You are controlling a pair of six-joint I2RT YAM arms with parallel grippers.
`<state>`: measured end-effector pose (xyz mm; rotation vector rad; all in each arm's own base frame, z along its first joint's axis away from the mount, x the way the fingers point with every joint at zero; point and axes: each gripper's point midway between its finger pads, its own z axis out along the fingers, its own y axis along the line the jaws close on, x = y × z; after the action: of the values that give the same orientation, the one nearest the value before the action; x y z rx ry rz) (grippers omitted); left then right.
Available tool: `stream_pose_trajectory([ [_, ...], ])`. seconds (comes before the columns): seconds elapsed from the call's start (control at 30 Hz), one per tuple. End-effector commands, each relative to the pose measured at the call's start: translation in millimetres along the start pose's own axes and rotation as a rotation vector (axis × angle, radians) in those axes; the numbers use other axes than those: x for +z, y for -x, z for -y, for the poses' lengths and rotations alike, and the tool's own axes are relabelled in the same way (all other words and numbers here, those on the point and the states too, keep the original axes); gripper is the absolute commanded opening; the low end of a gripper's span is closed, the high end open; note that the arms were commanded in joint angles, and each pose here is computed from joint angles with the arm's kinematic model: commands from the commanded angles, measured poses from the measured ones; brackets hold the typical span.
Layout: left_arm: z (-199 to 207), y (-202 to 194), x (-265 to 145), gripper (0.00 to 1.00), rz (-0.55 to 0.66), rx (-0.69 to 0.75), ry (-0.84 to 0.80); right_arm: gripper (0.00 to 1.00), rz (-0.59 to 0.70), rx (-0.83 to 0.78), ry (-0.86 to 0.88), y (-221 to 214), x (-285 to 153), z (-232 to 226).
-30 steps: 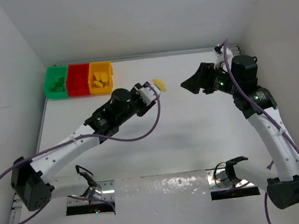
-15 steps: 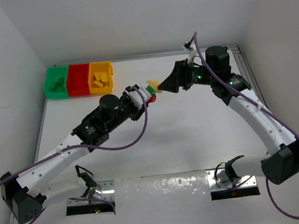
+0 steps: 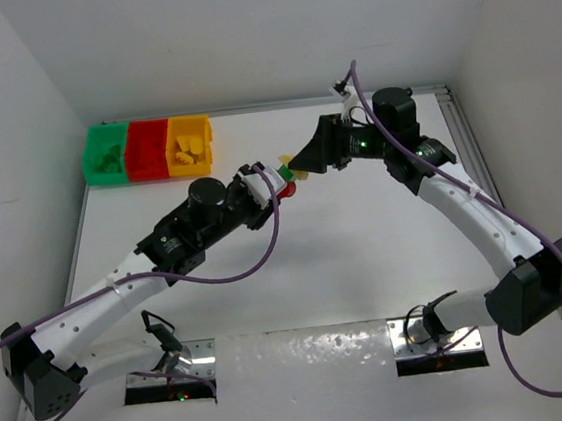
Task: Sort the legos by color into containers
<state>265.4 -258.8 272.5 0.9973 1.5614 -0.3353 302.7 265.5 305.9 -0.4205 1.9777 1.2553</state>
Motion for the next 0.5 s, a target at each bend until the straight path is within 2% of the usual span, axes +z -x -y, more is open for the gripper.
stream_pose_trajectory([
  [0.0,-2.1,16.9,-0.1,0.0,0.061,0.007,-0.005,0.67,0.048,-0.038,0.034,15.4,3.3,-12.6],
  [0.03,-2.2,17.5,0.4,0.0,0.063,0.006,-0.004,0.62,0.047,-0.033,0.03,14.5,4.0,-12.3],
  [0.2,-5.6,20.2,3.8,0.0,0.072,0.004,0.013,0.57,0.018,-0.005,0.019,2.5,6.0,-6.6],
  [0.3,-5.0,18.5,5.7,0.0,0.068,0.002,0.012,0.44,0.002,0.006,0.02,-5.6,7.1,-5.3],
  [0.33,-4.5,17.7,6.2,0.0,0.066,-0.002,0.011,0.34,-0.003,0.008,0.024,-7.4,7.3,-5.8],
  [0.43,-4.7,18.1,7.4,0.0,0.067,-0.008,0.013,0.13,-0.012,0.006,0.031,-9.5,6.4,-6.5],
  [0.47,-3.6,16.4,7.7,0.0,0.061,-0.008,0.007,0.0,-0.006,0.002,0.016,-8.7,5.6,-4.5],
])
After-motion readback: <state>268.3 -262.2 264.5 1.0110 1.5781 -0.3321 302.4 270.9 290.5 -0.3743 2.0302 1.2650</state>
